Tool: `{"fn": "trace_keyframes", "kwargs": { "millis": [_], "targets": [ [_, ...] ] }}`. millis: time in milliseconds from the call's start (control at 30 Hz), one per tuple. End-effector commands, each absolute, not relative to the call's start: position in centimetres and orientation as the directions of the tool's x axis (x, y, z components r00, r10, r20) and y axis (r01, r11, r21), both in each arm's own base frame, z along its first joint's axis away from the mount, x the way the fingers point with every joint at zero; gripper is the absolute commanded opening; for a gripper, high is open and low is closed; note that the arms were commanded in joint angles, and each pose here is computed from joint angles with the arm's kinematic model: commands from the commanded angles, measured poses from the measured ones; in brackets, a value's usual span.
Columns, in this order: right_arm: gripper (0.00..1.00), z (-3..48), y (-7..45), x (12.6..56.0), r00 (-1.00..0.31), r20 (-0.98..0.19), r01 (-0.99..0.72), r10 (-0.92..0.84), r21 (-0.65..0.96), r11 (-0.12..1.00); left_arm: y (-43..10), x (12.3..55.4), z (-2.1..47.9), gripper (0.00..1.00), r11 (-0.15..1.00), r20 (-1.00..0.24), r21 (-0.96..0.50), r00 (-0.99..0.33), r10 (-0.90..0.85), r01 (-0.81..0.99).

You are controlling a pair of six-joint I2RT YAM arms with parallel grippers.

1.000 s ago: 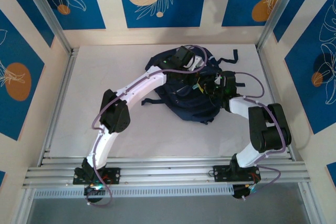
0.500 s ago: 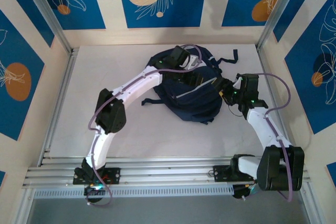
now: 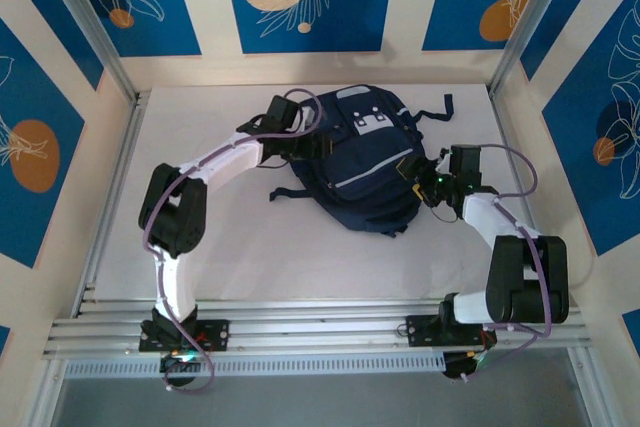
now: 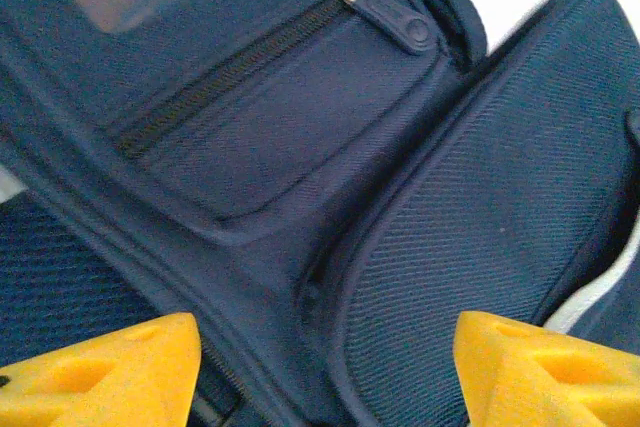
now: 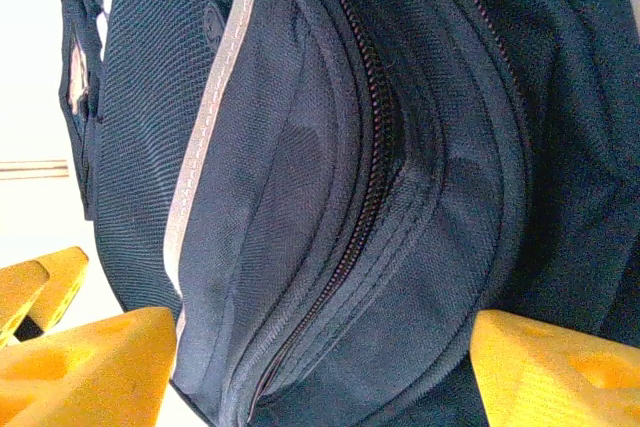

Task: Pack the student bag
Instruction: Rotate the student bag at the top-center of the table.

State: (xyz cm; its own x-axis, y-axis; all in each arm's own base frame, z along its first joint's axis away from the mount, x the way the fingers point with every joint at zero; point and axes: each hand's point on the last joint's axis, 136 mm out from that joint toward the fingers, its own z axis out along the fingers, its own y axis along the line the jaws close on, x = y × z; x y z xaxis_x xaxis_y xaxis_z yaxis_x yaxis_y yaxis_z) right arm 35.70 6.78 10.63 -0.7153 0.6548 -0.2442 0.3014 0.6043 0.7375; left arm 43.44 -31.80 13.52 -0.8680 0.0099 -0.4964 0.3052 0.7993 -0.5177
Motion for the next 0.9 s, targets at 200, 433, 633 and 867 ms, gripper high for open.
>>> {"fn": "trace_keyframes", "kwargs": {
  "millis": [200,433,633,867],
  "targets": [
    [0.7,9.8,7.8,37.0,-0.74,-0.282,0.235,0.611,0.742,0.628,-37.0,41.1,11.7,0.46,0.658,-0.464,-0.631,-0.88,0.106,0.412],
    [0.67,10.0,8.2,38.4,-0.752,-0.292,0.21,0.59,0.743,0.636,-35.6,40.6,8.0,0.55,0.74,-0.41,-0.556,-0.899,0.151,0.378],
    [0.66,10.0,8.3,38.7,-0.758,-0.295,0.206,0.582,0.739,0.642,-35.4,40.9,7.0,0.58,0.758,-0.404,-0.528,-0.898,0.173,0.383],
    [0.57,10.5,9.2,40.8,-0.773,-0.336,0.145,0.538,0.732,0.665,-36.8,39.7,8.2,0.0,0.682,-0.385,-0.623,-0.909,0.157,0.382]
  ]
}}
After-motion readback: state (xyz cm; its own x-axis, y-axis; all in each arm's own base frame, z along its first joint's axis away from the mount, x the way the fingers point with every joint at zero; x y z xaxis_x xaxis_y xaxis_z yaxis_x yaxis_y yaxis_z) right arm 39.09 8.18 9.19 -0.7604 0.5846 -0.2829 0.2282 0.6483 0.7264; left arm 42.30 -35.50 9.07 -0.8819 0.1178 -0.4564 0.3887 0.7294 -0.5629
